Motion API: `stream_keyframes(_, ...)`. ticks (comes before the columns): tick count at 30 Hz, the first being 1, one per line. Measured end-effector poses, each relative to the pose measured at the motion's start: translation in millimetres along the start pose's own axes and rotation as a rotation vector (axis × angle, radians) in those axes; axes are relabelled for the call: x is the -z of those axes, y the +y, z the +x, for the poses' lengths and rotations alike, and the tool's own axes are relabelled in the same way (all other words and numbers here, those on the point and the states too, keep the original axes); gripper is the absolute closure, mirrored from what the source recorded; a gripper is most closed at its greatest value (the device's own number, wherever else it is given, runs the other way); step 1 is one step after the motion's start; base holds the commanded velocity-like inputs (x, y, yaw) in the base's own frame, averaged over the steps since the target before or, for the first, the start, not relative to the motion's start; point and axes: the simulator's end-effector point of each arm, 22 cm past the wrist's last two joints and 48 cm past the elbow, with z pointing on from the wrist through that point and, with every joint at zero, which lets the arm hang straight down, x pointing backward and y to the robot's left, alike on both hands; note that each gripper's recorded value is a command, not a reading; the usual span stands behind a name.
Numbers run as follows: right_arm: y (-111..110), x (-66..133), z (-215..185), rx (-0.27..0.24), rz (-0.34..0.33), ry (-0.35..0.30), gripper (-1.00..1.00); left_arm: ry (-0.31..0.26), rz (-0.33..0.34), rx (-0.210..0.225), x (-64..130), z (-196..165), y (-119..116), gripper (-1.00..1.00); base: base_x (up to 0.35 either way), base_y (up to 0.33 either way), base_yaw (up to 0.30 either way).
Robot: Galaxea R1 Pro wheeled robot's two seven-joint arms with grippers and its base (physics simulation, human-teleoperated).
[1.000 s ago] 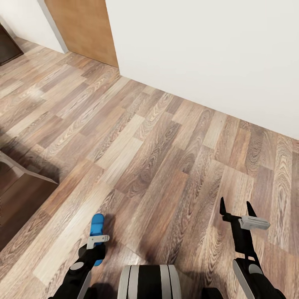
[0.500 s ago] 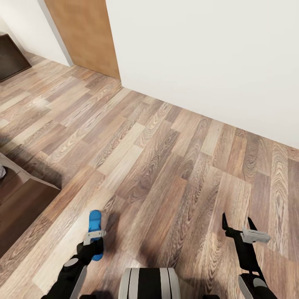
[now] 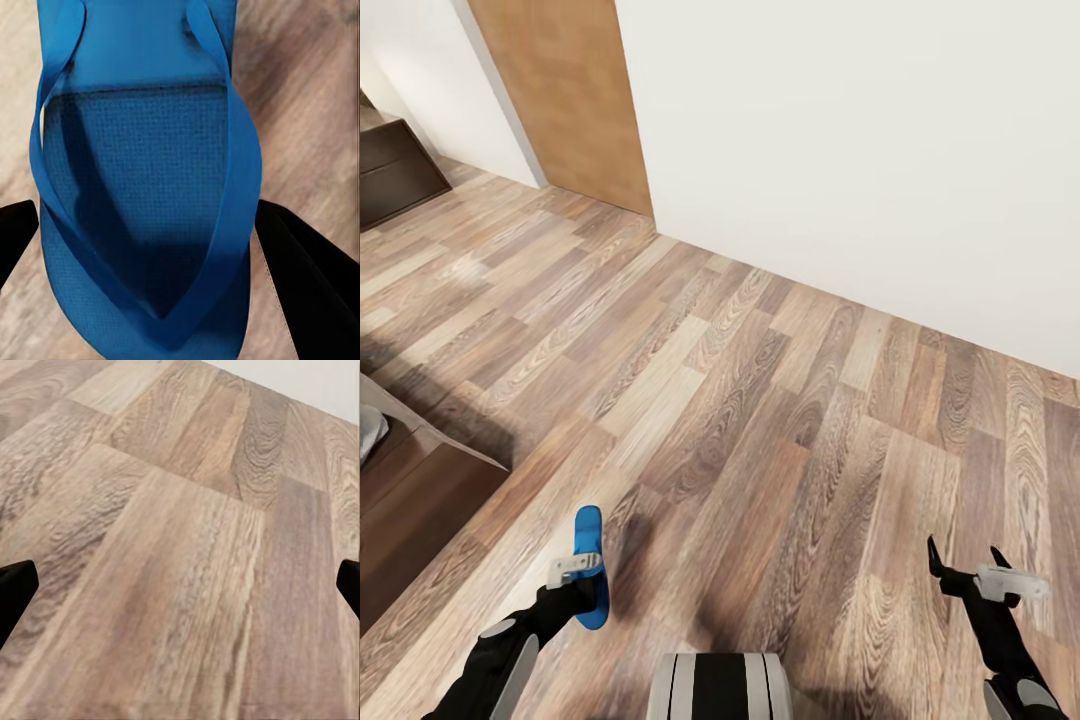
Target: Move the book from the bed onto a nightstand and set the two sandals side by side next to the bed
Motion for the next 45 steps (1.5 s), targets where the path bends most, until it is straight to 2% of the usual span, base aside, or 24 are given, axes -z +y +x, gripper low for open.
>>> stream_keyframes(1,-0.2,-0.2,3.0,-0.001,0.0,0.02,-1.0,-0.004,0.002,0.0,1.0,-2.0,-0.6,1.0,0.0,0.0,0.0)
stream_keyframes(3,0.3,-0.3,20.7,-0.001,-0.002,0.121,-1.0,-0.01,0.006,0.007,3.0,-5.3,-2.2,1.0,0.0,0.0,0.0)
stream_keyframes(5,1.5,-1.0,24.6,-0.003,-0.004,0.162,-1.0,-0.01,0.01,0.012,5.0,-7.3,-3.8,1.0,0.0,0.0,0.0)
stream_keyframes(10,3.0,-2.3,18.5,-0.01,-0.007,0.173,-1.0,-0.024,0.02,0.022,10.2,-15.5,-7.3,1.0,0.0,0.0,0.0)
stream_keyframes(26,-1.3,-2.7,-9.3,-0.028,-0.001,0.133,-1.0,-0.086,0.034,0.017,27.8,-43.9,-15.9,1.0,0.0,0.0,0.0)
stream_keyframes(30,-1.1,-2.2,-9.1,-0.031,-0.001,0.164,-1.0,-0.103,0.038,0.016,32.6,-51.3,-18.4,1.0,0.0,0.0,0.0)
stream_keyframes(33,0.0,0.4,3.1,-0.031,-0.007,0.25,-1.0,-0.115,0.041,0.015,36.2,-56.6,-20.1,1.0,0.0,0.0,0.0)
stream_keyframes(35,3.7,-0.4,0.9,-0.032,-0.021,0.273,-1.0,-0.123,0.044,0.013,38.6,-60.1,-21.4,1.0,0.0,0.0,0.0)
stream_keyframes(37,19.0,-0.7,-3.2,-0.039,-0.083,0.293,-1.0,-0.131,0.046,0.012,41.1,-63.5,-22.8,1.0,0.0,0.0,0.0)
stream_keyframes(39,54.4,6.8,-1.6,-0.067,-0.242,0.336,-1.0,-0.138,0.048,0.01,43.5,-66.8,-24.2,1.0,0.0,0.0,0.0)
stream_keyframes(40,62.4,9.7,-2.1,-0.077,-0.28,0.346,-1.0,-0.142,0.049,0.01,44.8,-68.5,-24.9,1.0,0.0,0.0,0.0)
stream_keyframes(42,92.2,24.2,0.1,-0.118,-0.423,0.397,-1.0,-0.15,0.052,0.009,47.2,-71.7,-26.3,1.0,0.0,0.0,0.0)
stream_keyframes(43,98.4,27.9,-1.0,-0.128,-0.456,0.407,-1.0,-0.154,0.053,0.008,48.5,-73.4,-26.8,1.0,0.0,0.0,0.0)
stream_keyframes(45,119.4,39.2,-12.4,-0.162,-0.573,0.419,-1.0,-0.162,0.055,0.007,51.1,-76.8,-28.0,1.0,0.0,0.0,0.0)
